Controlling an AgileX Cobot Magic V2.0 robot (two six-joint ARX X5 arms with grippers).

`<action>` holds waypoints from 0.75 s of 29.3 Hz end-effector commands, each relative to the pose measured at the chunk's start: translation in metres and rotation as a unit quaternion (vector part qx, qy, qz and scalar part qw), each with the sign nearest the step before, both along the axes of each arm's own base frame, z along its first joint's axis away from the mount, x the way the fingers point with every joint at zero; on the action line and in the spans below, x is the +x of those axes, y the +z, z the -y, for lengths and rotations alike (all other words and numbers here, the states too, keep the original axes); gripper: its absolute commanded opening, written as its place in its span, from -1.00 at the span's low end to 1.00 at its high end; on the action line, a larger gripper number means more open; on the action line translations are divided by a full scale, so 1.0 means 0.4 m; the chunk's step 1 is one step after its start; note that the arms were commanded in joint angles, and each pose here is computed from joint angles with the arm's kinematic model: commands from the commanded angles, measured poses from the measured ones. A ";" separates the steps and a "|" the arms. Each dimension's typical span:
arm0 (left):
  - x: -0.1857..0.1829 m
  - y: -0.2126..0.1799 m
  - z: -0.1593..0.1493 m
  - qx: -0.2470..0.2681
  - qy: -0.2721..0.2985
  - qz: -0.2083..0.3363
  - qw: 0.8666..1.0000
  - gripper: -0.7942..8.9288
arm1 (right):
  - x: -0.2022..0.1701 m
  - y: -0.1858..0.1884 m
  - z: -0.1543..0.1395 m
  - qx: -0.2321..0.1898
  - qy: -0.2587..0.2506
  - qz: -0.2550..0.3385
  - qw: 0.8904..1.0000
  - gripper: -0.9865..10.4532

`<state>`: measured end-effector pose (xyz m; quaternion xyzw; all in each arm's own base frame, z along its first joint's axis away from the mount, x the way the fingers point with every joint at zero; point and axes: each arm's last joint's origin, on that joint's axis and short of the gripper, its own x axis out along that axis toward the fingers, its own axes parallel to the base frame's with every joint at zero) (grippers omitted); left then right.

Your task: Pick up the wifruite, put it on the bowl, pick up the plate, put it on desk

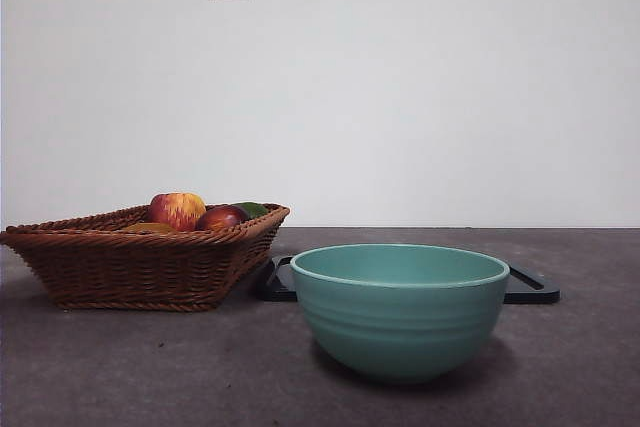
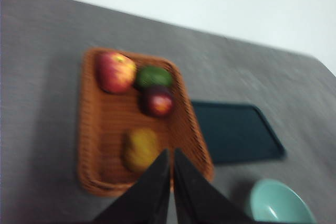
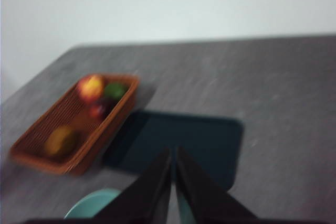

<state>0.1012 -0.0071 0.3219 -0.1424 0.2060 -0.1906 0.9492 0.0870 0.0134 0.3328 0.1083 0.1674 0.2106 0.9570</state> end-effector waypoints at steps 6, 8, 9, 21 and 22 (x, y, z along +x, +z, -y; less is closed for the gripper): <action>0.037 0.056 0.023 0.040 -0.104 -0.061 0.992 -0.82 | 0.055 0.072 -0.013 -0.047 0.091 -0.084 0.991 -0.82; 0.042 0.060 0.031 0.052 -0.126 -0.083 0.987 -0.82 | 0.066 0.078 -0.020 -0.055 0.107 -0.107 0.987 -0.82; 0.043 0.062 0.035 0.058 -0.138 -0.093 0.984 -0.82 | 0.071 0.080 -0.024 -0.060 0.117 -0.117 0.984 -0.82; 0.040 0.064 0.061 0.067 -0.186 -0.113 0.974 -0.63 | 0.069 0.068 -0.076 -0.094 0.217 -0.158 0.959 -0.73; 0.040 0.065 0.061 0.067 -0.186 -0.113 0.974 -0.44 | 0.069 0.068 -0.076 -0.093 0.216 -0.159 0.959 -0.53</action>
